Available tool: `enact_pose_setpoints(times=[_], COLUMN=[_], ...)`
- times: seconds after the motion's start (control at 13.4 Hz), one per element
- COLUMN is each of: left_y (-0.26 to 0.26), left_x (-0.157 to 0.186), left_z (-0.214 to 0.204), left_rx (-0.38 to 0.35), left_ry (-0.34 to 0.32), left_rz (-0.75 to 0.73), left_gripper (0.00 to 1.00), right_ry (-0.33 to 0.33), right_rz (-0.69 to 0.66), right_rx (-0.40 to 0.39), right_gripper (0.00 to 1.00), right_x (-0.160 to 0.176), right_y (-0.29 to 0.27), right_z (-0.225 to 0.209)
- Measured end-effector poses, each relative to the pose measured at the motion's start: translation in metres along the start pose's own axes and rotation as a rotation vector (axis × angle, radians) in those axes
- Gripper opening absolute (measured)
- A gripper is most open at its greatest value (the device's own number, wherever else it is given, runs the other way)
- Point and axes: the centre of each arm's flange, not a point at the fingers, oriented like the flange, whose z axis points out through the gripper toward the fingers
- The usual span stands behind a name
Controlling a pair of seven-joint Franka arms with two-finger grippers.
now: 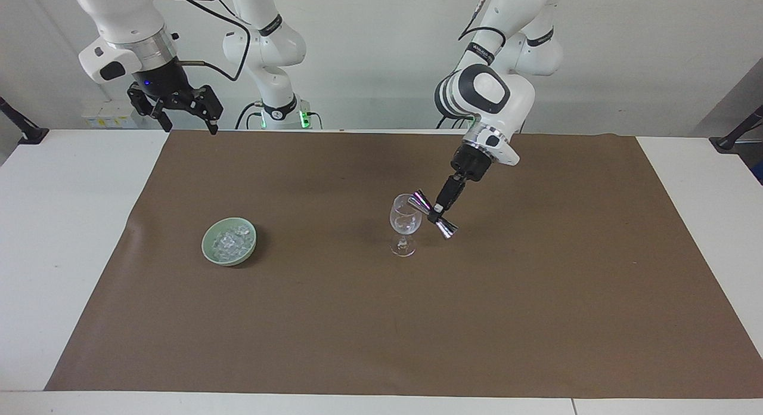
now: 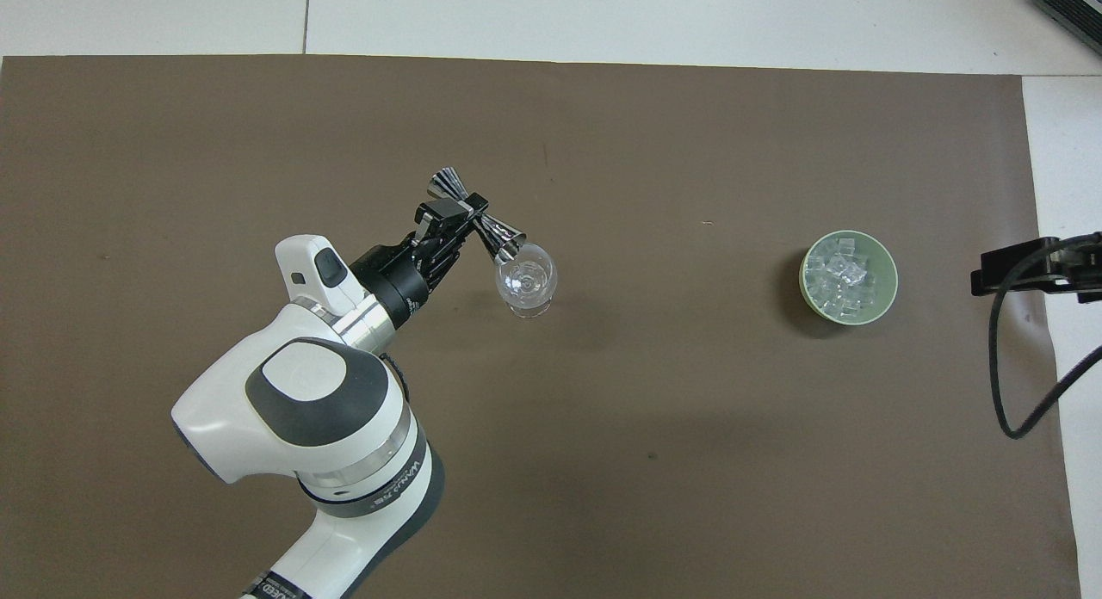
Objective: Pour wine and add ice with both arms
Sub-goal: 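Tilt the jigger over the clear glass with the left gripper to pour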
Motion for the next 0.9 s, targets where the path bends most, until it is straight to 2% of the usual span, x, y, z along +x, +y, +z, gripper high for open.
enact_pose_setpoints(times=[0.9], left_y=[0.015], left_x=[-0.011], left_z=[0.000], left_rx=[-0.001], left_ry=[0.001], left_rz=[0.093], left_gripper=[0.21], right_ry=[0.000], right_rz=[0.000], right_rx=[0.000], right_gripper=[1.00], right_x=[0.000], right_y=[0.000], right_z=[0.000])
